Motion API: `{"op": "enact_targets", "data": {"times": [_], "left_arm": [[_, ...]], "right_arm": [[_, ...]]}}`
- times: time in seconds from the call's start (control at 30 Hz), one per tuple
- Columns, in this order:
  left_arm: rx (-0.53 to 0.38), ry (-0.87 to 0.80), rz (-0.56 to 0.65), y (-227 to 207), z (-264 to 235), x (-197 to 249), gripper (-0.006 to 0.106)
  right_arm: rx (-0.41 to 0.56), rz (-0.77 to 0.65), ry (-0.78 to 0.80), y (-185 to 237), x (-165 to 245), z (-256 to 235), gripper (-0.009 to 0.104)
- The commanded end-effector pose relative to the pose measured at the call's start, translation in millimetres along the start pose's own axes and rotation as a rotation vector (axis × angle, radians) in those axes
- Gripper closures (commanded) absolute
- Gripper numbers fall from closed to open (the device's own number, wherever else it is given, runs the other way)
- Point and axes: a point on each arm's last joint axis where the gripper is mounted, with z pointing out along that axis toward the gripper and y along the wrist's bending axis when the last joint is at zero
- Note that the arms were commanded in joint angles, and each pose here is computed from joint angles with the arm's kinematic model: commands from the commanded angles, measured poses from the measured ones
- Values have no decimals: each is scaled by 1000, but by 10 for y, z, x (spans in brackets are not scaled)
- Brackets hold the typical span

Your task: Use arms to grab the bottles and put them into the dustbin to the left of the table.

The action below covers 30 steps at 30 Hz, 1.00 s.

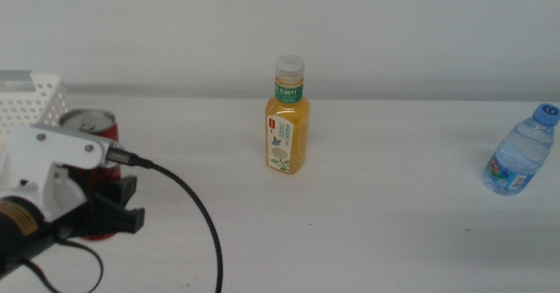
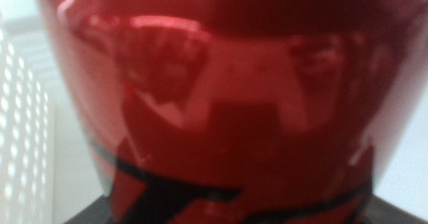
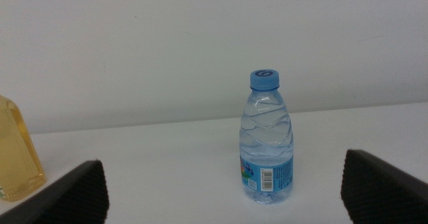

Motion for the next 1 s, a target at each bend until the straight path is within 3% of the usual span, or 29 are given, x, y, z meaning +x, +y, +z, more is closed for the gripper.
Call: {"op": "enact_targets", "data": {"times": [0.0, 0.13, 0.6, 0.97], "left_arm": [[-3, 33, -30, -3, -75, -23, 102], [-18, 178, -3, 15, -140, -126, 102], [-104, 404, 126, 184, -445, -1022, 102], [-73, 586, 72, 860, -203, -1421, 102]], "right_arm": [[0, -15, -5, -6, 118, -3, 2], [0, -15, -5, -6, 118, -3, 2], [0, -15, -5, -6, 118, -3, 2], [0, -15, -5, -6, 118, -3, 2]]}}
